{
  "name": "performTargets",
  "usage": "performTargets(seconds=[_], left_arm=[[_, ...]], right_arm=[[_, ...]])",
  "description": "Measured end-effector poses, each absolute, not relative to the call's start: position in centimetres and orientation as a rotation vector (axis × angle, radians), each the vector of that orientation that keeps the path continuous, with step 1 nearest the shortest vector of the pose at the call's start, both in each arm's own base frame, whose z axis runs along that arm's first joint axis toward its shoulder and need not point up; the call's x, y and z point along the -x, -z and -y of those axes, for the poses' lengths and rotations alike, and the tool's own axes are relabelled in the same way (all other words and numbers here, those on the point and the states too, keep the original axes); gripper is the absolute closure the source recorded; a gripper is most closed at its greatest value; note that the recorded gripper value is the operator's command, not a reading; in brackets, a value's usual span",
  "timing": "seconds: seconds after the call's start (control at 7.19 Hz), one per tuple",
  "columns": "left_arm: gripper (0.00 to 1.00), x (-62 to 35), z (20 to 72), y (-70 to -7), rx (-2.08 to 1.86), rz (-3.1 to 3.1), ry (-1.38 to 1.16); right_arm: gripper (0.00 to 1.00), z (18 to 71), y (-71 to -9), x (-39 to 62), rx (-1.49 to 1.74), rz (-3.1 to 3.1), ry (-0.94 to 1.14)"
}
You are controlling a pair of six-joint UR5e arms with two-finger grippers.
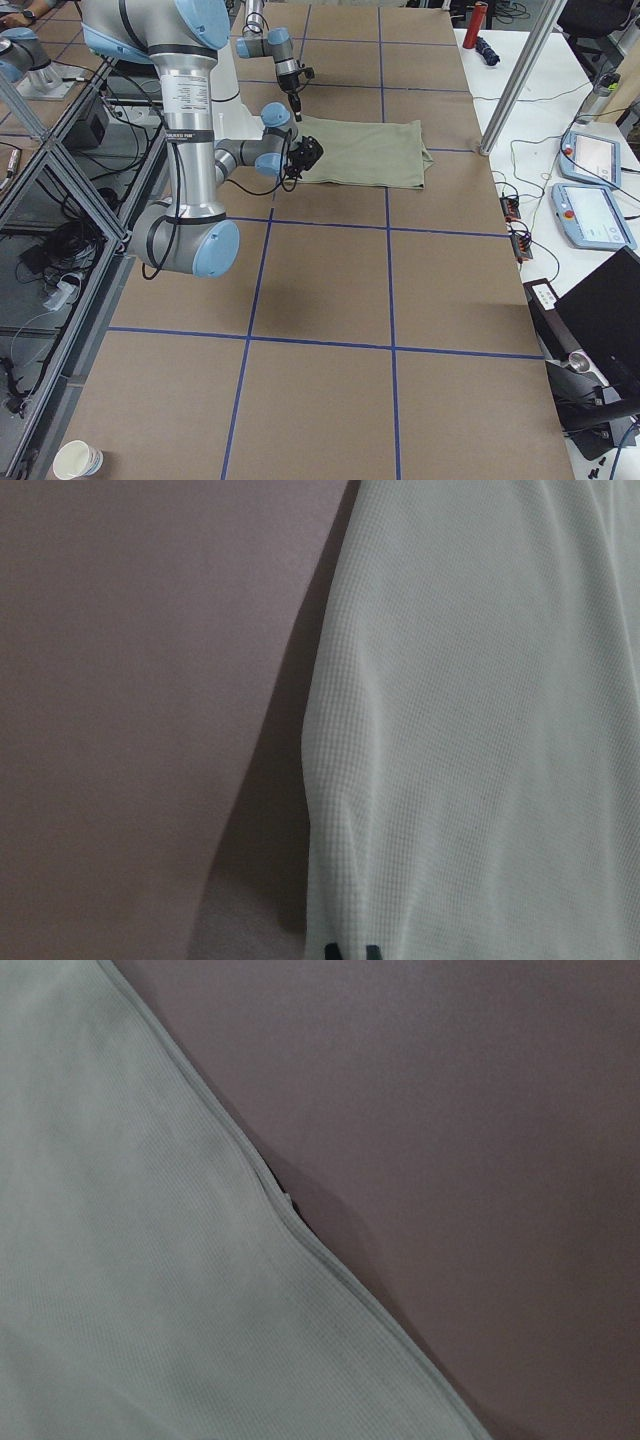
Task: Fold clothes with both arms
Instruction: 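Move the right gripper to the near end of the shirt beside the left gripper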
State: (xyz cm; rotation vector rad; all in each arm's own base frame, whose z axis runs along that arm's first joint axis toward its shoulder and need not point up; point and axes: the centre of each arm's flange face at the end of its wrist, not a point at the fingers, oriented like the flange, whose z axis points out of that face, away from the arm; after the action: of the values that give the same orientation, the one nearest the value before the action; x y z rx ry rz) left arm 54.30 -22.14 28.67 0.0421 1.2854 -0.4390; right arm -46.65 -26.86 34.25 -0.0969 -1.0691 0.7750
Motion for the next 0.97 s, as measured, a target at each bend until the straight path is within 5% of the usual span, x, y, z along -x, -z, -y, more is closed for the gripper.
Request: performTargets(seconds=[0.97], left_arm=[[1.0, -54.2, 22.1, -28.2, -0.041, -1.295, 0.439]], right_arm=[[0.06, 22.2, -31.4, 53.7, 0.127, 0.93, -0.824]])
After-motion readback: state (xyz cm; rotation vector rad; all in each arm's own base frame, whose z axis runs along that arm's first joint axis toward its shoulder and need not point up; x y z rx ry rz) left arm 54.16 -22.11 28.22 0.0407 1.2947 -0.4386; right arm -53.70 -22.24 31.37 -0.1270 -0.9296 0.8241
